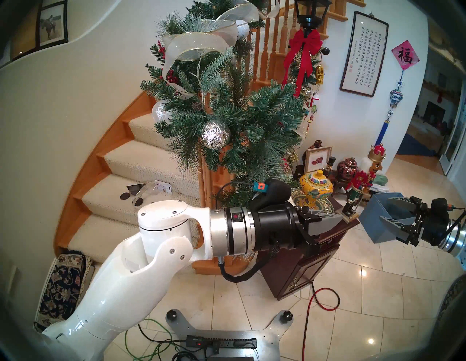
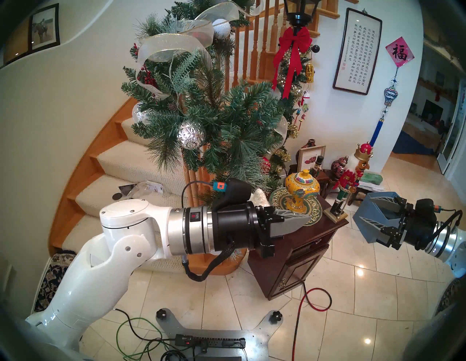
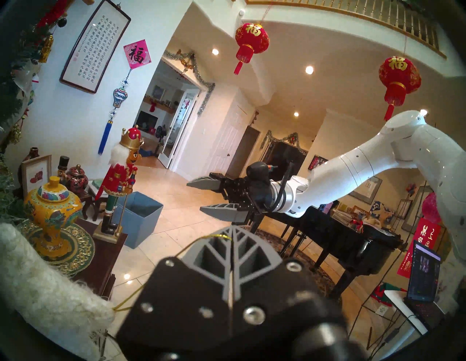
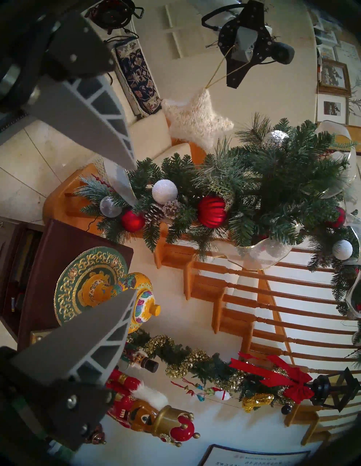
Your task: Hang the ornament onto the Christmas-tree-style decoration
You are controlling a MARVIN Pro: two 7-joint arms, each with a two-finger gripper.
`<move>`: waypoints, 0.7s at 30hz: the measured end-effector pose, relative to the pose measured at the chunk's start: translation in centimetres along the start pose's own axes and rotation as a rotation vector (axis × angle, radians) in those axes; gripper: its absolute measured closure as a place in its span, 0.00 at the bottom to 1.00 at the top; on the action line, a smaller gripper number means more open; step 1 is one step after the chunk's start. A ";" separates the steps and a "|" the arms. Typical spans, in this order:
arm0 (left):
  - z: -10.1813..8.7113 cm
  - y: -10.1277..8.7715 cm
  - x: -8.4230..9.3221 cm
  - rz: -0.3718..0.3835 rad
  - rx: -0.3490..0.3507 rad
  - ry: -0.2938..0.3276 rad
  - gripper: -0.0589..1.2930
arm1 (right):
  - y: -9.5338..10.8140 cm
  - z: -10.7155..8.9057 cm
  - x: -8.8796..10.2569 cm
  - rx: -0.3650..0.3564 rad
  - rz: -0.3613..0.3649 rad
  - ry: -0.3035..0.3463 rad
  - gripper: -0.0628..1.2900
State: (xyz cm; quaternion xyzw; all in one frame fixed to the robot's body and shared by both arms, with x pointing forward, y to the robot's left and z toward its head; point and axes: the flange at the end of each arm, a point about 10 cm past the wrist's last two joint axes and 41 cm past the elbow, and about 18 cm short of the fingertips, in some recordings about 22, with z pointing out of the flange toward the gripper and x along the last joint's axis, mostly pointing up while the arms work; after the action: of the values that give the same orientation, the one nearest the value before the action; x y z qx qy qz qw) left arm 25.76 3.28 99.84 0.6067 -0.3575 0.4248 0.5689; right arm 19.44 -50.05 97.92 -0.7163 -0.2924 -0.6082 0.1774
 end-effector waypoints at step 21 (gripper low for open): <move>-0.8 4.3 4.5 0.121 -0.070 0.018 0.97 | 0.0 0.0 0.1 -0.001 0.001 0.001 0.06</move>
State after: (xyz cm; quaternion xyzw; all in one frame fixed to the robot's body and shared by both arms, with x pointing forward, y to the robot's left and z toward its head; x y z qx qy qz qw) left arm 23.43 3.83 105.70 0.5597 -0.4030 0.4510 0.5665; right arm 19.44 -50.02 97.97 -0.7162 -0.2917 -0.6087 0.1775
